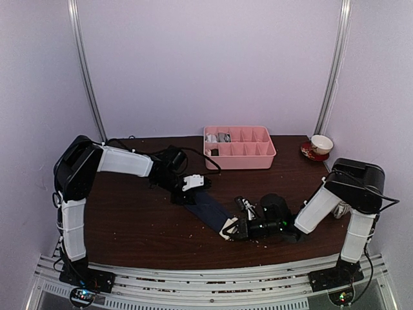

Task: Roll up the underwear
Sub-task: Fold the underwear at the center of the board.

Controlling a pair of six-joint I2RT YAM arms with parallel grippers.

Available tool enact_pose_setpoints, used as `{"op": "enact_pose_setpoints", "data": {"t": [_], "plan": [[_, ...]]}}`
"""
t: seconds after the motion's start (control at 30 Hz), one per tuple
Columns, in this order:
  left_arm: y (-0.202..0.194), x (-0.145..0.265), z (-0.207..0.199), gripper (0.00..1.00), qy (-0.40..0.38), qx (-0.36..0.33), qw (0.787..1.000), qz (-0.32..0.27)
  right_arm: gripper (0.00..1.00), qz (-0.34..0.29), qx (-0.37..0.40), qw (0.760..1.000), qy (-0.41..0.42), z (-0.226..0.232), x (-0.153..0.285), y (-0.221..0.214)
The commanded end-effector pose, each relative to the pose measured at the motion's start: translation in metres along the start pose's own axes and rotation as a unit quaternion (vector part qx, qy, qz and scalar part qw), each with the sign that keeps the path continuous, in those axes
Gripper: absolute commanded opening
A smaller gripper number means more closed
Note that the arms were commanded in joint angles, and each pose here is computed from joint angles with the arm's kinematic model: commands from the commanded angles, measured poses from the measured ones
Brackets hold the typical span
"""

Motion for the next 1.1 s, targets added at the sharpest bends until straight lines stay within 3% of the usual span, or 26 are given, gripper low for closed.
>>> {"op": "enact_pose_setpoints", "data": {"t": [0.0, 0.1, 1.07], "plan": [[-0.011, -0.005, 0.01, 0.38, 0.033, 0.015, 0.999, 0.021, 0.09, 0.061, -0.047, 0.993, -0.091, -0.038, 0.008, -0.033], [-0.013, -0.007, 0.008, 0.36, 0.03, 0.015, 0.999, 0.022, 0.17, 0.052, -0.032, 0.994, -0.087, -0.031, 0.01, -0.025], [-0.013, -0.007, 0.002, 0.32, 0.01, 0.006, 1.0, 0.02, 0.25, -0.023, 0.032, 0.993, -0.107, 0.005, 0.018, 0.033]]}}
Point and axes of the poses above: each gripper's point midway between its finger pads, its own x axis back along the fingers, its own z axis along the line the jaws close on, y = z × x, the point moved 4 cm from there along x, back along the fingers, and after that the axes turned 2 degrees about x, right-handed, at the moved point
